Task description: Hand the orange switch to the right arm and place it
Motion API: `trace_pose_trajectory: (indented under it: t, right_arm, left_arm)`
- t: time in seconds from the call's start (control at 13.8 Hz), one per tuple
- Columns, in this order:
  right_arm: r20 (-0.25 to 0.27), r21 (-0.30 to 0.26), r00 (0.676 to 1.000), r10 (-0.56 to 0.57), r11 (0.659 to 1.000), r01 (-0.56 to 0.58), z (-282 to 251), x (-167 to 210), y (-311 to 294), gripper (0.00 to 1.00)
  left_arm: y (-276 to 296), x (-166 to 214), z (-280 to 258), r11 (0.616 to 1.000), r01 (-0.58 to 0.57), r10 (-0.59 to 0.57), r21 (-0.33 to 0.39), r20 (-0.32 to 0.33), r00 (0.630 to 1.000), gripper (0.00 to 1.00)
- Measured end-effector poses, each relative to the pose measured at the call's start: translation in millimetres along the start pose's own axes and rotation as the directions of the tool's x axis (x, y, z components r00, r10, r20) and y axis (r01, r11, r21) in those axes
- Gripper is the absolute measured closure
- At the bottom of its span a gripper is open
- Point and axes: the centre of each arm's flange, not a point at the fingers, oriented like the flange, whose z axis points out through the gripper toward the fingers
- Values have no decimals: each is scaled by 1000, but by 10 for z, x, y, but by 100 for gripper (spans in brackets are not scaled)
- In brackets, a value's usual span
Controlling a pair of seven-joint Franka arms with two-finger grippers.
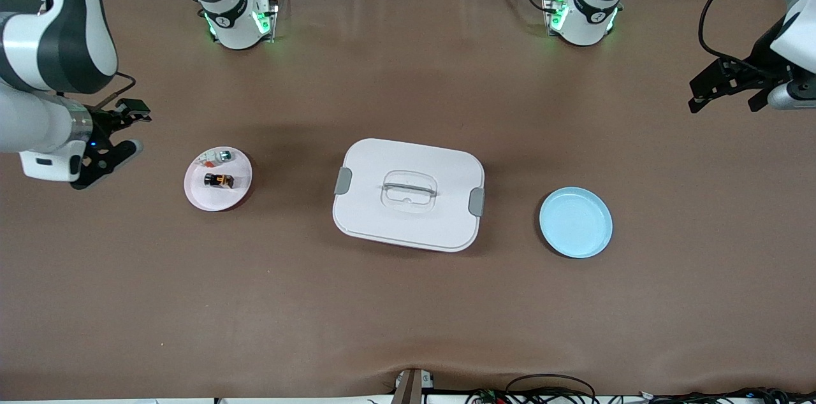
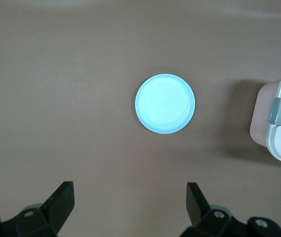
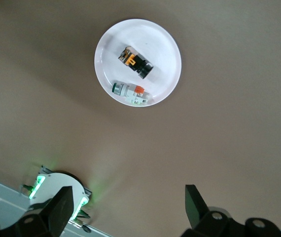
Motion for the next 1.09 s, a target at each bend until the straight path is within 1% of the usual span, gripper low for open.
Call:
trace_pose_trajectory:
  t: [0.15,0.22,0.36,0.58,0.65,0.73,0.8,0.87,0.95,1.09]
  right_arm:
    - [-11,-6,996,92,996,-92,-95,-17,-6,0]
    - [-13,-6,993,118,993,-118,-107,-18,-5,0]
    - [-21,-8,989,147,989,-147,-139,-25,9,0]
    - [-49,-16,979,197,980,-198,-284,-61,37,0]
    - [-55,-14,966,254,967,-255,-348,-85,35,0]
    - [-60,-10,939,338,941,-339,-422,-113,28,0]
    - [-72,-6,905,418,908,-420,-519,-144,21,0]
    - [-88,-2,876,474,880,-476,-624,-179,15,0]
    - [-104,1,857,505,861,-508,-724,-213,10,0]
    - [-131,7,834,537,841,-540,-869,-281,31,0]
  left_arm:
    - [0,0,6,1000,0,0,0,1,1000,0]
    - [2,0,7,1000,-1,1,0,1,1000,0]
    - [13,-1,7,1000,-3,3,0,1,1000,0]
    - [17,-2,9,1000,-4,4,0,2,1000,0]
    - [17,-3,17,1000,-4,4,0,4,1000,0]
    - [17,-3,31,1000,-4,4,0,7,1000,0]
    - [16,-3,44,1000,-4,4,1,10,1000,0]
    - [16,-2,54,1000,-4,4,1,12,1000,0]
    - [15,-2,59,1000,-3,3,1,13,1000,0]
    - [14,0,68,1000,-3,3,1,15,1000,0]
